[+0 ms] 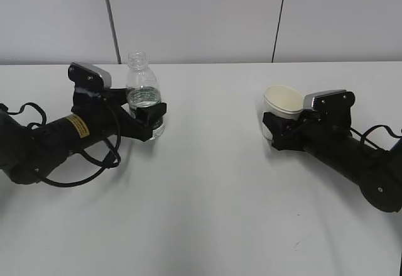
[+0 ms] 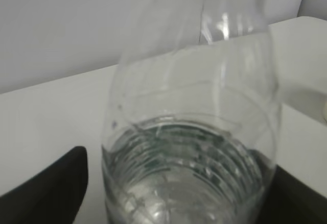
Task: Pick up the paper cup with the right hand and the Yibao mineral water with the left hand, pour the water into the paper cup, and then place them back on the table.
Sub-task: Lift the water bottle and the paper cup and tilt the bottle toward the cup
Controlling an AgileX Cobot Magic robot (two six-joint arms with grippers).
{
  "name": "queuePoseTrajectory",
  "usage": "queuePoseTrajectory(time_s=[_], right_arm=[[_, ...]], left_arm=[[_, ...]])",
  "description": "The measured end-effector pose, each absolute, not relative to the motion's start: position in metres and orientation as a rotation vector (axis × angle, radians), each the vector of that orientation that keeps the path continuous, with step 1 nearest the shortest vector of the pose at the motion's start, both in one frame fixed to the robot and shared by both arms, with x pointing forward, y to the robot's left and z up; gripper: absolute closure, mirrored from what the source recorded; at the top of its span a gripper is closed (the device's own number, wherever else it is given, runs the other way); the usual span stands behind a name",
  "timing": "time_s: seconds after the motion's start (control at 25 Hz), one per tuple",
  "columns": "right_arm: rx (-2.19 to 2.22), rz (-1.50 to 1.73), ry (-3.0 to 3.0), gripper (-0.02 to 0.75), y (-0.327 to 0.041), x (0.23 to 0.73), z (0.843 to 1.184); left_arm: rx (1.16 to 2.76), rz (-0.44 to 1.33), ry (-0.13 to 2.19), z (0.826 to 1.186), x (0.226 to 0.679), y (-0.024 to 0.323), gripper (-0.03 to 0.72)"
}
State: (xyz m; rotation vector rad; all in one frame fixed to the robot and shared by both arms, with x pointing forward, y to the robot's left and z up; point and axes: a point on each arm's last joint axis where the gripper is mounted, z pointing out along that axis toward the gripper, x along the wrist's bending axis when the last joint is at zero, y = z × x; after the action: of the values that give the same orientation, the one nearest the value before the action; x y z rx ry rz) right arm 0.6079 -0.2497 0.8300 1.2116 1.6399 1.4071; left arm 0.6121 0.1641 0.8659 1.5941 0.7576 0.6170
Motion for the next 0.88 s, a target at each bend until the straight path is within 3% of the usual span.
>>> queuePoseTrajectory(time_s=[0.16, 0.4, 0.88], right_arm=[[1.207, 1.410, 1.646, 0.238, -0.249, 0.608, 0.830], [1.205, 1.411, 1.648, 0.238, -0.249, 0.608, 0.830], [1.064, 1.482, 1.796, 0.238, -0.236, 0.601, 0.829]], left_arm=[[1.588, 0.619, 0.761, 0.865, 0.614, 0.164, 0.149], [1.596, 0.612, 0.752, 0.865, 0.613, 0.162, 0.291], [1.580, 0.621, 0.774, 0.865, 0.615, 0.164, 0.347]])
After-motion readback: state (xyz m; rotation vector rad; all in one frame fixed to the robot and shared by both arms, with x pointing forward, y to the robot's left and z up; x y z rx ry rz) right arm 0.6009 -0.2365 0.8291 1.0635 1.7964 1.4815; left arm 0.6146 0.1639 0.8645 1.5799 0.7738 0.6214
